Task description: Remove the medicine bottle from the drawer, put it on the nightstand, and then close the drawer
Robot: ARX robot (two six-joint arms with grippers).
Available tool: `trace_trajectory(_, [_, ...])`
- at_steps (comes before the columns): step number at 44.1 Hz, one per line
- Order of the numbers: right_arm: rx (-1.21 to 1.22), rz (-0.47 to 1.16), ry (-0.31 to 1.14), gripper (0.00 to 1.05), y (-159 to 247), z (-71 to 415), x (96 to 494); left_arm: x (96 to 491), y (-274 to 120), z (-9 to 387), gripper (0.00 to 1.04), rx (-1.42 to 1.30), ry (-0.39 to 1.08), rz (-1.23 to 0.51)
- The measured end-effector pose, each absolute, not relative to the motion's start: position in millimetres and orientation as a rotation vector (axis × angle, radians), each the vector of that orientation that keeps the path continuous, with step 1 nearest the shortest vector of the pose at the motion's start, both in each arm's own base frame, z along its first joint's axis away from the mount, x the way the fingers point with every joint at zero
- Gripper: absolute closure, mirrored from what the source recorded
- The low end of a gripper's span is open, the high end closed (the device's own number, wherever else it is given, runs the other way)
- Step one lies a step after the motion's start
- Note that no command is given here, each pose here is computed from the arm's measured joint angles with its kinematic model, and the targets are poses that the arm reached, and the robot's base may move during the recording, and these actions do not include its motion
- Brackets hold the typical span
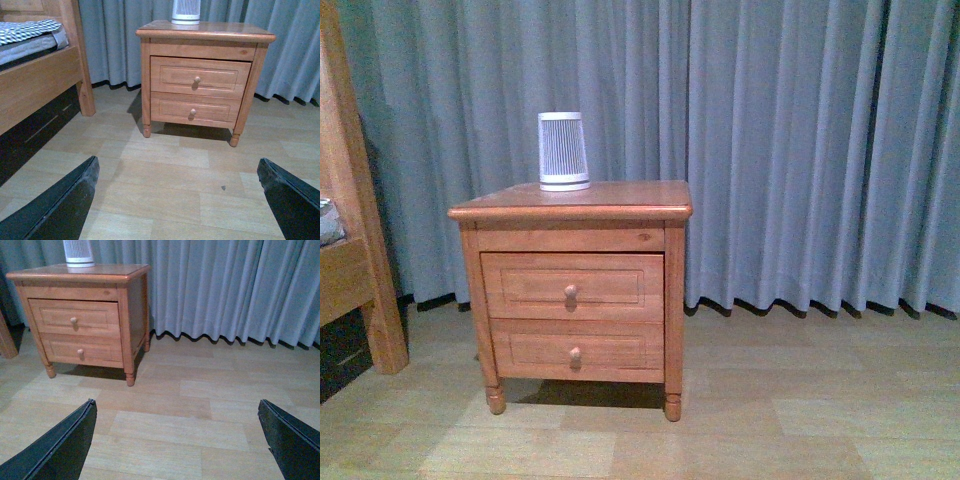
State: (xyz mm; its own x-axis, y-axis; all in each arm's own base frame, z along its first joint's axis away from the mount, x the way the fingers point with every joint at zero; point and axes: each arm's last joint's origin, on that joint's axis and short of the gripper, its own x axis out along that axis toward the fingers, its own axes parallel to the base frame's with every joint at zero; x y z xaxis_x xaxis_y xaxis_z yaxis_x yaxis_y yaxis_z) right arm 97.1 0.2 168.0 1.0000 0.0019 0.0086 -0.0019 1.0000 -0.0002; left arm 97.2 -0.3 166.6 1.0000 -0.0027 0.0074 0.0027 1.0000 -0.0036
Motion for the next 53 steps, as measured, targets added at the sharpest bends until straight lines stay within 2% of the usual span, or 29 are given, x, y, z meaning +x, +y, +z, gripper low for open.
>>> trace_trajectory(53, [0.000, 0.002, -0.009, 0.07, 0.2, 168.0, 97.1, 97.2, -0.3, 166.6, 0.07, -0.004, -0.007, -0.003])
